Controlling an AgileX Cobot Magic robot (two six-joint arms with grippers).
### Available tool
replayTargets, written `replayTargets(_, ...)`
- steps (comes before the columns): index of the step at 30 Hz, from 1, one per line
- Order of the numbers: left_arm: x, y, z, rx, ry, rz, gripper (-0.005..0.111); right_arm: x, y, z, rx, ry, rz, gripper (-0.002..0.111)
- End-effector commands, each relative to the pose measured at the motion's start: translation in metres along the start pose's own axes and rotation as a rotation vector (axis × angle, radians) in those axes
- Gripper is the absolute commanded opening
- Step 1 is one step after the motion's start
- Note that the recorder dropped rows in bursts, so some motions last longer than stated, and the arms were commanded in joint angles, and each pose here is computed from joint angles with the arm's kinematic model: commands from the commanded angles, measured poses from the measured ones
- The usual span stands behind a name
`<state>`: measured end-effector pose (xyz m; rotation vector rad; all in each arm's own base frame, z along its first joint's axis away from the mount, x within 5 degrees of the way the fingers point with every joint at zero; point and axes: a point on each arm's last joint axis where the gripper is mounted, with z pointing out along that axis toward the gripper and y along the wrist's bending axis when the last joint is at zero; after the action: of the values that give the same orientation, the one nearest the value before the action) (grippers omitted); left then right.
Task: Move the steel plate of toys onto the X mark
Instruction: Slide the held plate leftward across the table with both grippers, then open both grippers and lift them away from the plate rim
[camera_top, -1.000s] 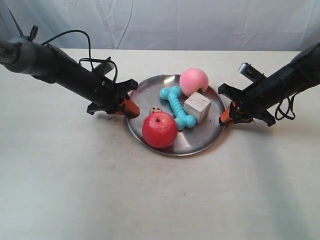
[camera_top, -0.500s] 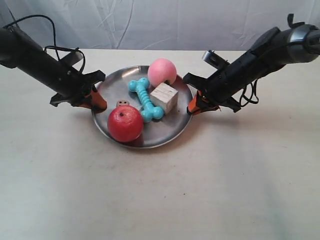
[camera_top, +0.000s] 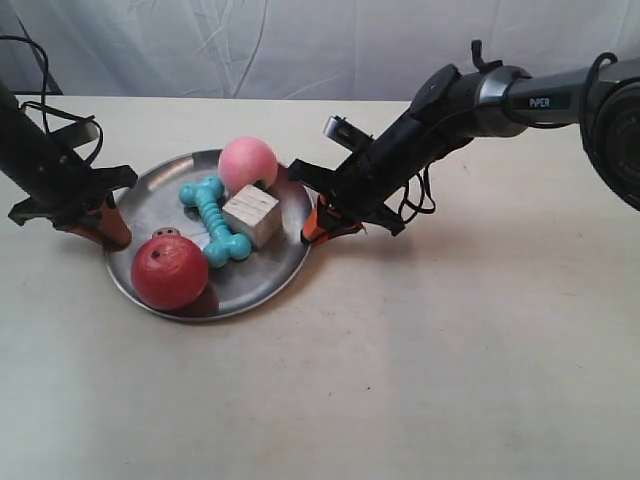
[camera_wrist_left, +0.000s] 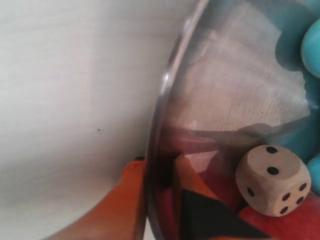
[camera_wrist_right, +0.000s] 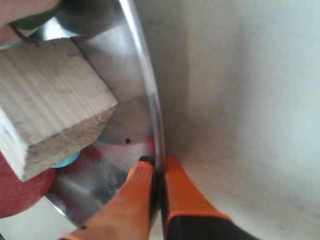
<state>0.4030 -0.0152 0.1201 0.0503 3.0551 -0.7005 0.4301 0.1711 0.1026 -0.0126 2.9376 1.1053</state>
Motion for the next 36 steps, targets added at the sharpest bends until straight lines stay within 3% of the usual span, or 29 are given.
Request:
replayTargets(1,-0.003,-0.003,-0.003,0.021,-0.033,-0.001,0.000,0.004,0.011,0.009,-0.041,0.041,-0.015,-0.001)
replayTargets(9,-0.003,-0.004,-0.003,0.022,-0.041,0.092,0.001,0.002,0.006,0.011,0.017,0.026,-0.049,-0.001)
replayTargets(19,-0.003,-0.001,-0.003,-0.011,-0.039,0.115,0.028,0.001,0.002,0.011,0.058,0.016,-0.078,-0.001)
replayTargets(23,-0.001,0.005,-0.003,-0.076,-0.010,0.098,0.028,0.001,0.002,0.011,0.059,0.011,-0.110,-0.001)
replayTargets(30,-0.003,0.006,-0.003,-0.092,-0.029,0.102,0.028,-0.001,0.002,0.011,0.061,-0.003,-0.124,-0.001)
replayTargets(32,-0.002,0.007,-0.004,-0.107,-0.027,0.109,0.028,-0.001,0.002,0.011,0.062,-0.006,-0.124,0.008)
replayTargets(35,-0.002,0.006,-0.012,-0.132,-0.041,0.122,0.028,-0.001,0.003,0.010,0.060,-0.009,-0.124,0.041)
replayTargets(36,-0.002,0.008,-0.016,-0.156,-0.050,0.112,0.028,-0.001,0.004,0.008,0.059,-0.012,-0.127,0.047)
